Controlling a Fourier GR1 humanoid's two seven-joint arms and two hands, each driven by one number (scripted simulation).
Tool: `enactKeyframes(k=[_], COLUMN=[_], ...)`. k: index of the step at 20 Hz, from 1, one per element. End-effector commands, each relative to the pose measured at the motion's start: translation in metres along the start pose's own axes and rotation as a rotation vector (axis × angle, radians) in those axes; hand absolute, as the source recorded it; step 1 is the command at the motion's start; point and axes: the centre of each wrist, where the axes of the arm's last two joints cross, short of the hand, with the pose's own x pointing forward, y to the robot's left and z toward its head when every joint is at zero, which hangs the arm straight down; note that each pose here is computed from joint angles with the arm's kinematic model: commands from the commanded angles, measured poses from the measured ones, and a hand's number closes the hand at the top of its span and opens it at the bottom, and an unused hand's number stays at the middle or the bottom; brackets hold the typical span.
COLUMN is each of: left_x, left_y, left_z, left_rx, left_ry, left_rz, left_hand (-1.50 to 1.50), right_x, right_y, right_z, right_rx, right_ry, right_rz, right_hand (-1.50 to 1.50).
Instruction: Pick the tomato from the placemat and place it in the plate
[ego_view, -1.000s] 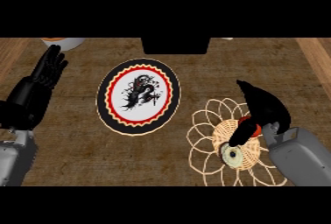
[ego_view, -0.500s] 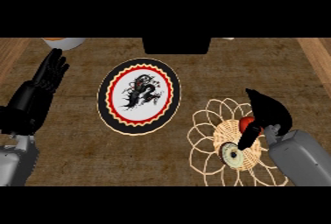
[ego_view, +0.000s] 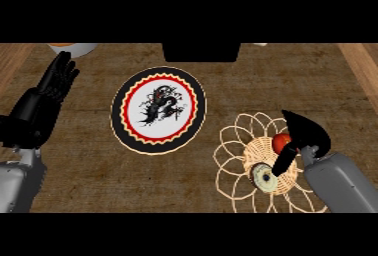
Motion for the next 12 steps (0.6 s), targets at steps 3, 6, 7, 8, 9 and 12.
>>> enactKeyframes(k=[3, 6, 7, 8, 9, 12], left_x=[0.017, -0.020, 0.010, 0.007, 0.002, 0.016], left_y=[0.001, -0.003, -0.007, 0.016, -0.022, 0.007], left_z=[-0.003, -0.001, -0.011, -0.011, 0.004, 0.002], left_rx=[0.013, -0.011, 0.003, 0.007, -0.010, 0.001], left_ry=[0.007, -0.007, -0.002, 0.006, -0.006, -0.010], left_rz=[-0.006, 0.001, 0.012, -0.008, -0.007, -0.006], left_hand=[0.00, 0.00, 0.00, 0.00, 0.00, 0.00], right_x=[-0.017, -0.001, -0.010, 0.003, -0.015, -0.006], right_y=[0.032, 0.037, 0.019, 0.029, 0.048, 0.054], right_z=[-0.014, -0.032, -0.028, -0.027, -0.029, -0.021], right_rx=[0.044, 0.043, 0.044, 0.023, 0.037, -0.155], right_ry=[0.061, 0.096, 0.094, 0.108, 0.101, -0.044], right_rz=[0.016, 0.057, 0.054, 0.085, 0.099, 0.045], right_hand=[-1.50, -1.50, -1.50, -1.50, -1.50, 1.50])
